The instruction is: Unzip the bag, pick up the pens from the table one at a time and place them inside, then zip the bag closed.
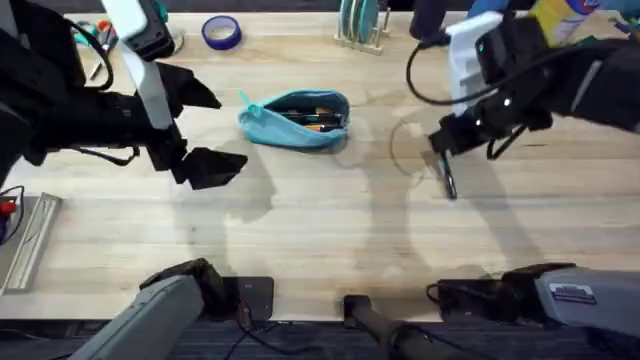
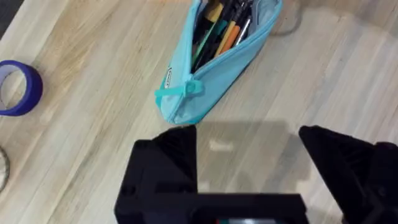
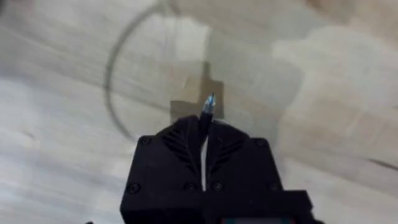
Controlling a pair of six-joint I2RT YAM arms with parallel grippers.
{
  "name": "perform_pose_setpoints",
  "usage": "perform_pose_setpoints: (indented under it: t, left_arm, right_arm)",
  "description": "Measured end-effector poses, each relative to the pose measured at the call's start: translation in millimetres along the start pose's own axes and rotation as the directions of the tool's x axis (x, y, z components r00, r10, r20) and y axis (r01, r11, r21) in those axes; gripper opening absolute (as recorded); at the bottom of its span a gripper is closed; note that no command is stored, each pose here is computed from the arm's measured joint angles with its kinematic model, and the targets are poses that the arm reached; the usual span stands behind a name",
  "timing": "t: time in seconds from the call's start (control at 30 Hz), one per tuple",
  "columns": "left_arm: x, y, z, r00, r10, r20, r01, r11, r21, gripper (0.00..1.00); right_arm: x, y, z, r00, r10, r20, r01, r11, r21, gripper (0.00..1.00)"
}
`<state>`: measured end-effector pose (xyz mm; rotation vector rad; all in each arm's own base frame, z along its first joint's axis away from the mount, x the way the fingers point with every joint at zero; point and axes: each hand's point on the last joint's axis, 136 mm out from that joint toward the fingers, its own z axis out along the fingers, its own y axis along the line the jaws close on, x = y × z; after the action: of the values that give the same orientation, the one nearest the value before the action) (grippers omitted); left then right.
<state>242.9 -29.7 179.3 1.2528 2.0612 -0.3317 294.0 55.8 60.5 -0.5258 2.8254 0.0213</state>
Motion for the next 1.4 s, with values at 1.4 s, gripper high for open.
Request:
perform_pose_setpoints:
  t: [1.4]
  left_arm:
    - [0.0,0.0,0,1.0,0.0,0.0,0.0,1.0,0.0,0.993]
  right_arm:
    - [-137,202,-121,0.311,-0.674,0.669,0.859,0.501,0.105,0.031]
